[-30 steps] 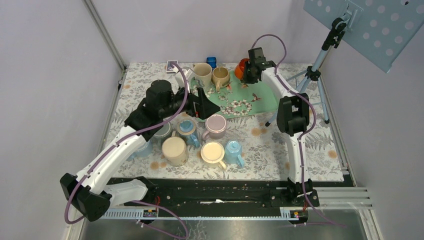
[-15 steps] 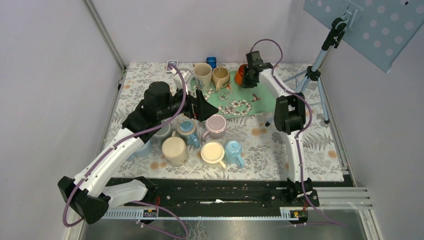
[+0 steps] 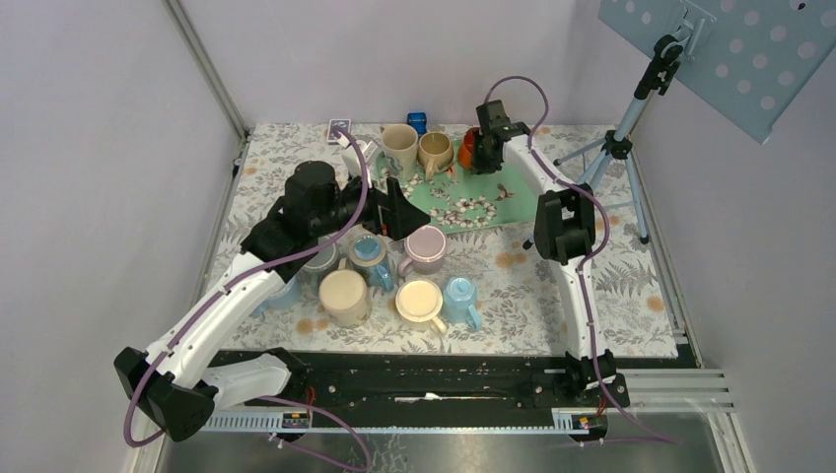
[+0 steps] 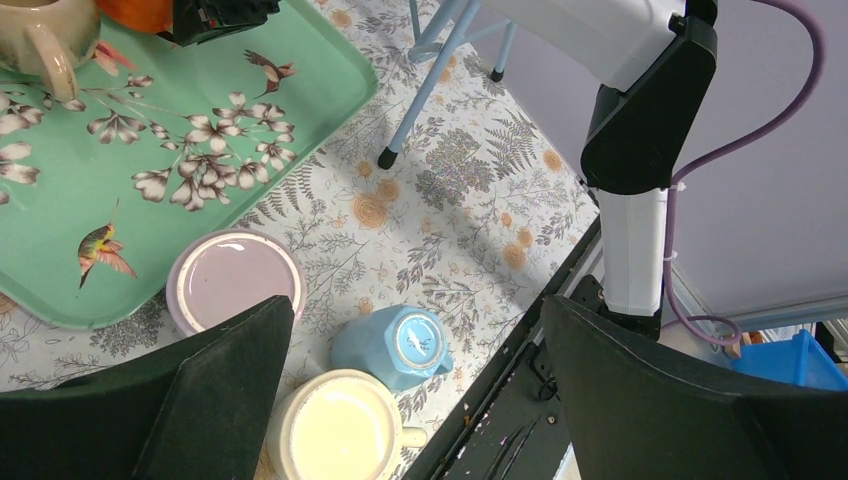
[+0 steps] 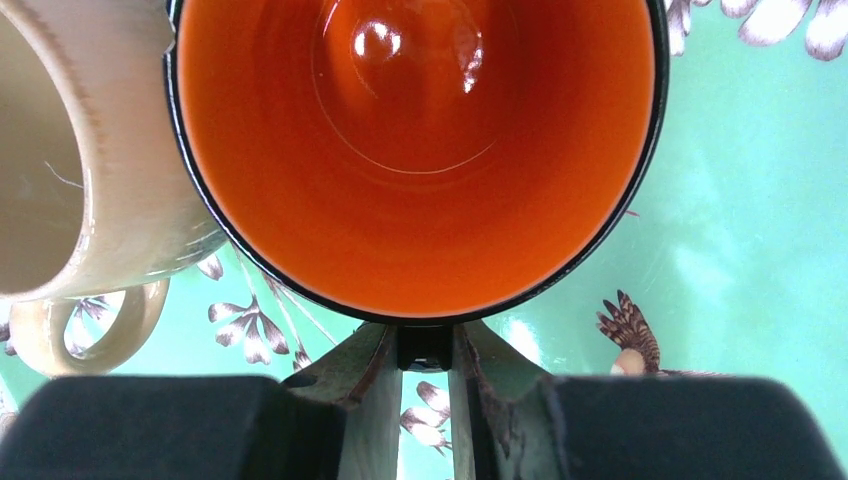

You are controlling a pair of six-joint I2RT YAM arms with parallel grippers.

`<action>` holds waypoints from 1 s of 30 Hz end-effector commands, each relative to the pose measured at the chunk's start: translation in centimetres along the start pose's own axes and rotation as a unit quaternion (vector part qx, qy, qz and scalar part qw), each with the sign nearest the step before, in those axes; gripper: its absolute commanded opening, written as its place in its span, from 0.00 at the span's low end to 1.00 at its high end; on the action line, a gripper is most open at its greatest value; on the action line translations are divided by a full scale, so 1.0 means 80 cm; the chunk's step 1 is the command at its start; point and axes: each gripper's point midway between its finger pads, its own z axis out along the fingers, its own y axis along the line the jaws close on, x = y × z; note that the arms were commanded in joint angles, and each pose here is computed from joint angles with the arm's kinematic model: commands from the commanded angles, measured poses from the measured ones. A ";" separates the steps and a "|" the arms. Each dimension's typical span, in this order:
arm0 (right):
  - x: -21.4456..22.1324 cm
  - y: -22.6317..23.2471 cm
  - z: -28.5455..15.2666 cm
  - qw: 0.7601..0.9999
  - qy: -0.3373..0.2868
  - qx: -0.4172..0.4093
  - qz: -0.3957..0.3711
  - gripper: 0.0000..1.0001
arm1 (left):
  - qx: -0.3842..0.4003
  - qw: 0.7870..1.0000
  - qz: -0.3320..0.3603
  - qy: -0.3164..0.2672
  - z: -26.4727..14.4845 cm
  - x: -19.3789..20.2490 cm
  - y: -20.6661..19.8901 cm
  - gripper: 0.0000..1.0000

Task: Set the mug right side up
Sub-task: Place the cup on the tray.

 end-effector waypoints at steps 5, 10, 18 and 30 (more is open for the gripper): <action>-0.043 0.027 -0.028 0.998 -0.055 -0.014 -0.022 0.15 | 0.007 1.000 0.014 -0.013 0.000 -0.009 -0.002 0.99; -0.045 0.033 -0.028 0.998 -0.059 -0.017 -0.027 0.30 | 0.006 1.000 0.013 -0.012 0.001 -0.007 -0.001 0.99; -0.049 0.038 -0.030 0.997 -0.066 -0.018 -0.028 0.43 | 0.010 1.000 0.011 -0.008 0.003 -0.005 -0.002 0.99; -0.061 0.036 -0.078 0.996 -0.086 -0.005 -0.028 0.66 | 0.007 1.000 -0.006 0.000 0.001 0.008 0.002 0.99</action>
